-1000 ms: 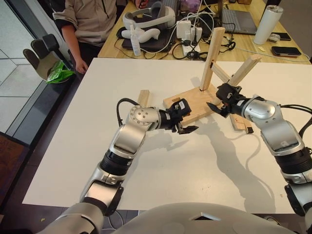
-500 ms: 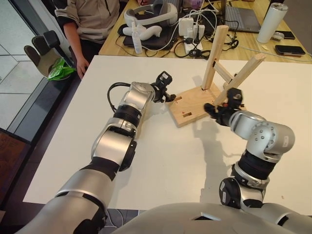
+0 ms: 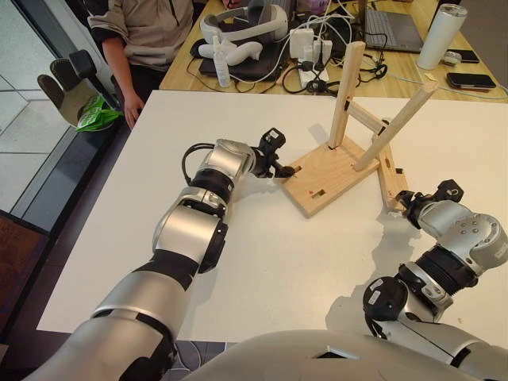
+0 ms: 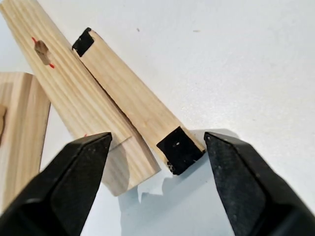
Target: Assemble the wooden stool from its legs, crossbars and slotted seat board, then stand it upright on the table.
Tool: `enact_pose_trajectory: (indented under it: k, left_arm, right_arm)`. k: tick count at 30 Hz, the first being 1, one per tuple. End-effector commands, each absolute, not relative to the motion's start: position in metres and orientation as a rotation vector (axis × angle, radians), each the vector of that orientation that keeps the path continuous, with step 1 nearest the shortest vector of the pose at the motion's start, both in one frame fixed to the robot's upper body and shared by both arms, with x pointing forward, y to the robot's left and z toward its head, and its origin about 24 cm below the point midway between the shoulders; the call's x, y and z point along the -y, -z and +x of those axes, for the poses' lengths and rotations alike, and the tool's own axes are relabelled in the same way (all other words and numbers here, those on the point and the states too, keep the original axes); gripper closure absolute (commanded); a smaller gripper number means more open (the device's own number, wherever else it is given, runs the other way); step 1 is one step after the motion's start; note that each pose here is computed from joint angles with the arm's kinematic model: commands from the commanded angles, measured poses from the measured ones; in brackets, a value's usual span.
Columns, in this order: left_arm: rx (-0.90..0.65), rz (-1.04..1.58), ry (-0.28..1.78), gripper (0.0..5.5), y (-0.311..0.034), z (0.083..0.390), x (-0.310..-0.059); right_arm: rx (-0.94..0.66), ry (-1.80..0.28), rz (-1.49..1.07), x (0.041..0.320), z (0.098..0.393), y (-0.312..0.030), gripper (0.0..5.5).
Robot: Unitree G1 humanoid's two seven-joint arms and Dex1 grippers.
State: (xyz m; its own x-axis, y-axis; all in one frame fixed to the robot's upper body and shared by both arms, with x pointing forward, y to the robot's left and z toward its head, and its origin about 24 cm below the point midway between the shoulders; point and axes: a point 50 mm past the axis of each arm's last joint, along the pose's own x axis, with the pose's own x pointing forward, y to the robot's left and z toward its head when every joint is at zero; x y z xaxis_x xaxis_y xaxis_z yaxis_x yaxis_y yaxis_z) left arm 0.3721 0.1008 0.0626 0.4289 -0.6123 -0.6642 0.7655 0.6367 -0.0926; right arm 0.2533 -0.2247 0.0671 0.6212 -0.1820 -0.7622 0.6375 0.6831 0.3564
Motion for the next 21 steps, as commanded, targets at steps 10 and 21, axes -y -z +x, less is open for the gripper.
enact_pose_trajectory:
  k: [10, 21]
  left_arm:
    - [-0.738, -0.013, 1.254, 1.82, -0.100, 0.273, -0.066]
    - [-0.597, -0.074, 1.033, 1.82, -0.128, 0.270, -0.080]
  right_arm:
    - [-0.771, -0.033, 0.737, 0.079, 0.287, -0.119, 1.97]
    - [-0.577, -0.215, 0.463, 0.075, 0.296, -0.148, 1.97]
